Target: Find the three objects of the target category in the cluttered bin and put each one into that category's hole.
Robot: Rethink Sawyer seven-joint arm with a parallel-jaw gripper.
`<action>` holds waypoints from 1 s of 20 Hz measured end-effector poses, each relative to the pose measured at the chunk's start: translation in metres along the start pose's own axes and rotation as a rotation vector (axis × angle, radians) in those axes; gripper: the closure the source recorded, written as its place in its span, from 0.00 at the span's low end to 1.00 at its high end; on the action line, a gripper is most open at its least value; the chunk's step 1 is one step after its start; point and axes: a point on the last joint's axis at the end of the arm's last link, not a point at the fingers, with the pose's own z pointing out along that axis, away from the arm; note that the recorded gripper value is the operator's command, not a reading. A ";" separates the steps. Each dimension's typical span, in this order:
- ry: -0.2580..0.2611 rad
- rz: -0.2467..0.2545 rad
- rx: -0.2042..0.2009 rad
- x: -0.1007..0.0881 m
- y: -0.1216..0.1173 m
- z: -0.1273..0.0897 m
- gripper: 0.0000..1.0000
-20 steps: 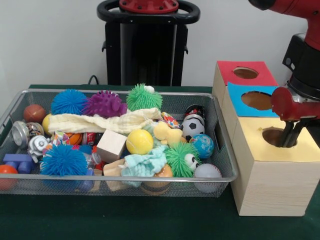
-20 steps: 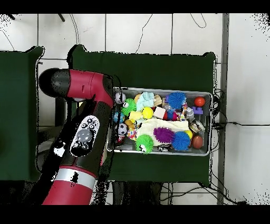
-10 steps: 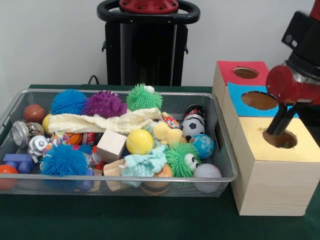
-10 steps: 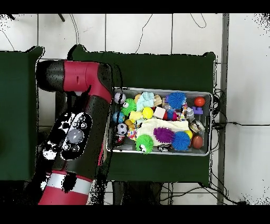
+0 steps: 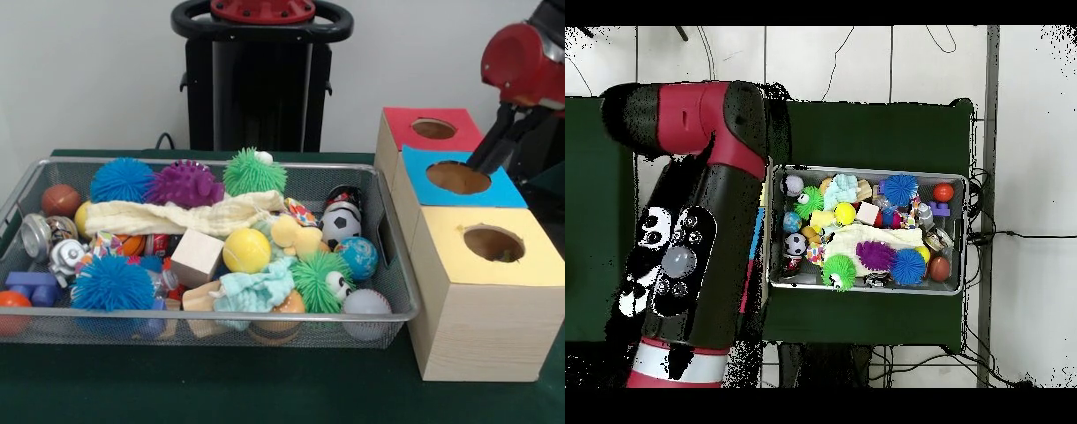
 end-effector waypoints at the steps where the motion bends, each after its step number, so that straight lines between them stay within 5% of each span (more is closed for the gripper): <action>1: 0.003 -0.001 0.004 0.000 -0.001 -0.002 1.00; 13: 0.043 0.009 0.070 0.017 -0.032 0.003 1.00; 20: 0.084 0.052 0.082 0.043 -0.066 0.019 1.00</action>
